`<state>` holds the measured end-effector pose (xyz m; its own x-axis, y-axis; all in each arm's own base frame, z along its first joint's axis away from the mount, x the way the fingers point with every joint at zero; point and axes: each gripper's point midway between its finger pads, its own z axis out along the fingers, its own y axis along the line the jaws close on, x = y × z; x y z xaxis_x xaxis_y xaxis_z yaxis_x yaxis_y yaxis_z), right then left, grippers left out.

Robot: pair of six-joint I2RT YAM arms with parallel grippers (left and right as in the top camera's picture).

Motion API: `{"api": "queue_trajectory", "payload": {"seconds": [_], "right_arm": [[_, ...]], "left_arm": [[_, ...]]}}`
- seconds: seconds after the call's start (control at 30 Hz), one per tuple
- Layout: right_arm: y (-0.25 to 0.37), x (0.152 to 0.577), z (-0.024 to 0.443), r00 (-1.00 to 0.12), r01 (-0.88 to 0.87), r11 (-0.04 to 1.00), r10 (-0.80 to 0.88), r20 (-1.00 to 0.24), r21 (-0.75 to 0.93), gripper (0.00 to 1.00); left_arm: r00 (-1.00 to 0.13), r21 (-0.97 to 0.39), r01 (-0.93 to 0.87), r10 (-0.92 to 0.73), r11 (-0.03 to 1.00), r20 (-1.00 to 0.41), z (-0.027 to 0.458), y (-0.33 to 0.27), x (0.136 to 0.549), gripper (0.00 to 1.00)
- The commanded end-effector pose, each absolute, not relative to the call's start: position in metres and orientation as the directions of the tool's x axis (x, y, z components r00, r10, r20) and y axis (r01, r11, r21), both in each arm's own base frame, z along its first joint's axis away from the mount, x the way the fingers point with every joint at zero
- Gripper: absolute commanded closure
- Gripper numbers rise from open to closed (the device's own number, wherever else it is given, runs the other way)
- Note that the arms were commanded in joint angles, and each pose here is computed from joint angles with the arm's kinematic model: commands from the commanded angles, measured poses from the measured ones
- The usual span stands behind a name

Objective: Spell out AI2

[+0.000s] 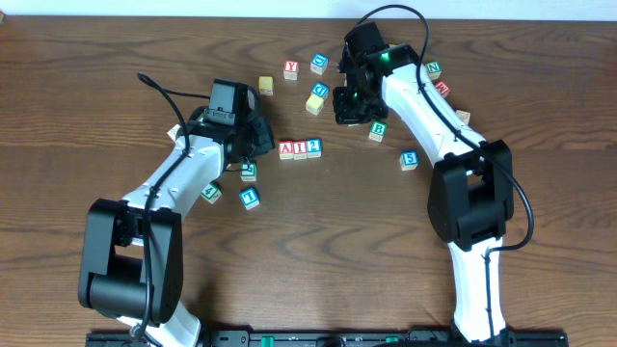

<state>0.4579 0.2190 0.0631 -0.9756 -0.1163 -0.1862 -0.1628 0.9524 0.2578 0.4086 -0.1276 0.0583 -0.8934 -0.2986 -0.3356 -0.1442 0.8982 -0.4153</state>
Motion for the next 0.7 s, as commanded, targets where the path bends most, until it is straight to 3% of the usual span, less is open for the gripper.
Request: {"api": "queue_trajectory", "payload": {"seconds": [0.0, 0.47, 0.67], "right_arm": [[0.222, 0.459, 0.074, -0.969, -0.183, 0.947, -0.129, -0.208, 0.265, 0.99], [0.221, 0.458, 0.073, -0.970, -0.182, 0.948, -0.131, -0.203, 0.260, 0.99], [0.220, 0.458, 0.073, -0.970, -0.182, 0.949, -0.131, -0.203, 0.257, 0.99]], "left_arm": [[-0.903, -0.403, -0.146, -0.289, 0.903, -0.319, 0.047, -0.129, 0.405, 0.93], [-0.918, -0.385, -0.144, -0.268, 0.912, -0.292, 0.025, -0.133, 0.404, 0.93], [-0.927, -0.374, -0.064, -0.194, 0.925, -0.322, 0.026, -0.146, 0.403, 0.93]]}}
